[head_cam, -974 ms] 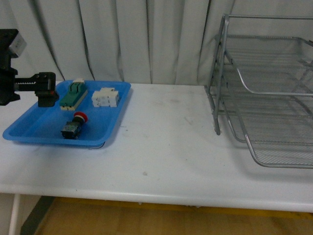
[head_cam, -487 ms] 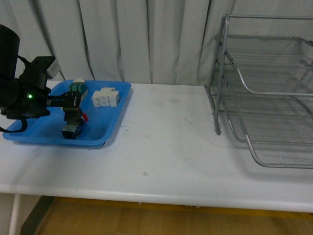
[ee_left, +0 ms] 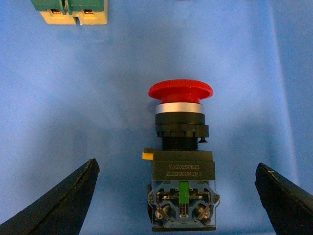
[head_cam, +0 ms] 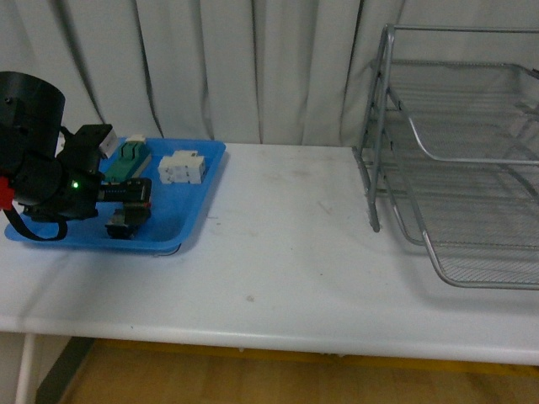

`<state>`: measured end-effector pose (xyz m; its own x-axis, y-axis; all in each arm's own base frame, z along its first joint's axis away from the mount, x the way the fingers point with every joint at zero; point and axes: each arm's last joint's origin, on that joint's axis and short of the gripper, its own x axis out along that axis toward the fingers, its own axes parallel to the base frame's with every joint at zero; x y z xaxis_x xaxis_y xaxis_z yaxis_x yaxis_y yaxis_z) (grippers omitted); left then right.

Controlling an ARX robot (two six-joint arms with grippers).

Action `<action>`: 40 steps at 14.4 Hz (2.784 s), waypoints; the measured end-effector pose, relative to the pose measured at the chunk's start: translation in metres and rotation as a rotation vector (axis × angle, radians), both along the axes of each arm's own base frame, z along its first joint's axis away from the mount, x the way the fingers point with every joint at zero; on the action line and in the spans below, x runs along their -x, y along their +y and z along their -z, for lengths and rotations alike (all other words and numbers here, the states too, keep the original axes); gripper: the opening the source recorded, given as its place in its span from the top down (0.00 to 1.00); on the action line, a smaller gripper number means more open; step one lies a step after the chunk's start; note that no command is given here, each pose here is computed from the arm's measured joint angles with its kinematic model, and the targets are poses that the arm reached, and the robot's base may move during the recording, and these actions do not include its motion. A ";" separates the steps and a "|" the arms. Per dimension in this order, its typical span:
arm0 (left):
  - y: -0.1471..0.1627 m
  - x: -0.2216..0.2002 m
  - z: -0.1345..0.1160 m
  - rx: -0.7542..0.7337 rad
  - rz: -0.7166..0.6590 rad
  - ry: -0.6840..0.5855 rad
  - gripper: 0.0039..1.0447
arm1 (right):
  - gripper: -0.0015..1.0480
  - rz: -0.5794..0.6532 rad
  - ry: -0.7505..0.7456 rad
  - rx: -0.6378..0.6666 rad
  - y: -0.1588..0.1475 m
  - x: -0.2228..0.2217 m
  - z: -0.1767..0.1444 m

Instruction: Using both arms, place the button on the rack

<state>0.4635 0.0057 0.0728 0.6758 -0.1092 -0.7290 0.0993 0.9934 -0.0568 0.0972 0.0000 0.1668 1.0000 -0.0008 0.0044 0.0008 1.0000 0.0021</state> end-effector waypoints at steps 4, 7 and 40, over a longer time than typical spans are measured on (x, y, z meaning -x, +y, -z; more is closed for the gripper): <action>-0.005 -0.004 0.012 -0.015 0.009 0.039 0.07 | 0.06 0.000 0.000 0.000 0.000 0.000 0.000; -0.008 -0.008 0.013 -0.045 0.015 0.036 0.43 | 0.06 0.000 0.000 0.000 0.000 0.000 0.000; -0.044 0.206 -0.124 -0.029 -0.055 -0.366 0.66 | 0.06 0.000 0.001 0.000 0.000 0.000 0.000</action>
<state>0.2575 -0.0382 0.1967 0.8966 -0.0487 -0.4402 0.0546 0.9985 0.0008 0.0972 0.0000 0.1667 1.0000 -0.0004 0.0032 0.0004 1.0000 0.0021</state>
